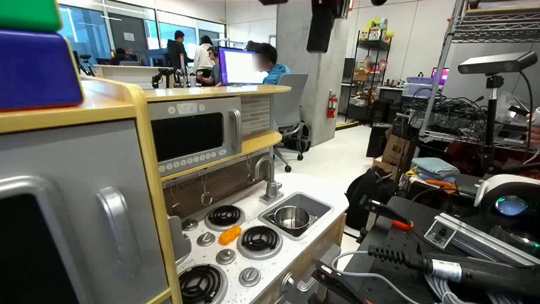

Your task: Pick the object and put it in the pot in the sink

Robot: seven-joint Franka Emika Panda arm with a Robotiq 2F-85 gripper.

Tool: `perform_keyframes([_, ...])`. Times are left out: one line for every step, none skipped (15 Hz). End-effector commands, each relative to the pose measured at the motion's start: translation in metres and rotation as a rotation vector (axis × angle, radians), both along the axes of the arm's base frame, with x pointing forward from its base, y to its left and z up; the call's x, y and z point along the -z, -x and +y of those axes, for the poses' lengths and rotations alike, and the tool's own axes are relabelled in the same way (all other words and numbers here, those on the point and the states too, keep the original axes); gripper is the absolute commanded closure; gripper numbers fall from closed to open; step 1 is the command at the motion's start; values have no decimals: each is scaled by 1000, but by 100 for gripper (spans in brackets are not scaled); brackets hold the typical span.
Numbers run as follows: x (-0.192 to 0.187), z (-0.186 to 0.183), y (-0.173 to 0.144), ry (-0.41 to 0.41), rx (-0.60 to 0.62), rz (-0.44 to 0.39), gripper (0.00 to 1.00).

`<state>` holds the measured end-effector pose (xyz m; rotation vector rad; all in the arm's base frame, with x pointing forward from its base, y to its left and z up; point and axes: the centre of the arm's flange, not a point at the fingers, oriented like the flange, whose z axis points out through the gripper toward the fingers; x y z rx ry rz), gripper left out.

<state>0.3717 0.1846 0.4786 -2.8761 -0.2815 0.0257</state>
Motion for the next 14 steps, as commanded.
perform_keyframes([0, 0, 0, 0, 0, 0, 0])
perform_keyframes([7, 3, -5, 4, 30, -28, 0])
perform_keyframes([16, 5, -10, 16, 44, -7, 0])
perform_keyframes([35, 6, -20, 30, 88, 2, 0])
perform_keyframes([55, 2, -30, 50, 145, 25, 0])
perform_keyframes([74, -2, -37, 69, 197, 39, 0])
perform_keyframes([95, -7, -45, 86, 247, 67, 0])
perform_keyframes([119, -14, -54, 107, 294, 81, 0])
perform_keyframes([145, -24, -63, 138, 353, 100, 0])
perform_keyframes([160, -32, -70, 162, 399, 113, 0])
perform_keyframes([175, -43, -76, 189, 448, 118, 0])
perform_keyframes([188, -54, -84, 212, 500, 117, 0])
perform_keyframes([200, -66, -92, 230, 553, 111, 0])
perform_keyframes([210, -77, -99, 247, 607, 99, 0])
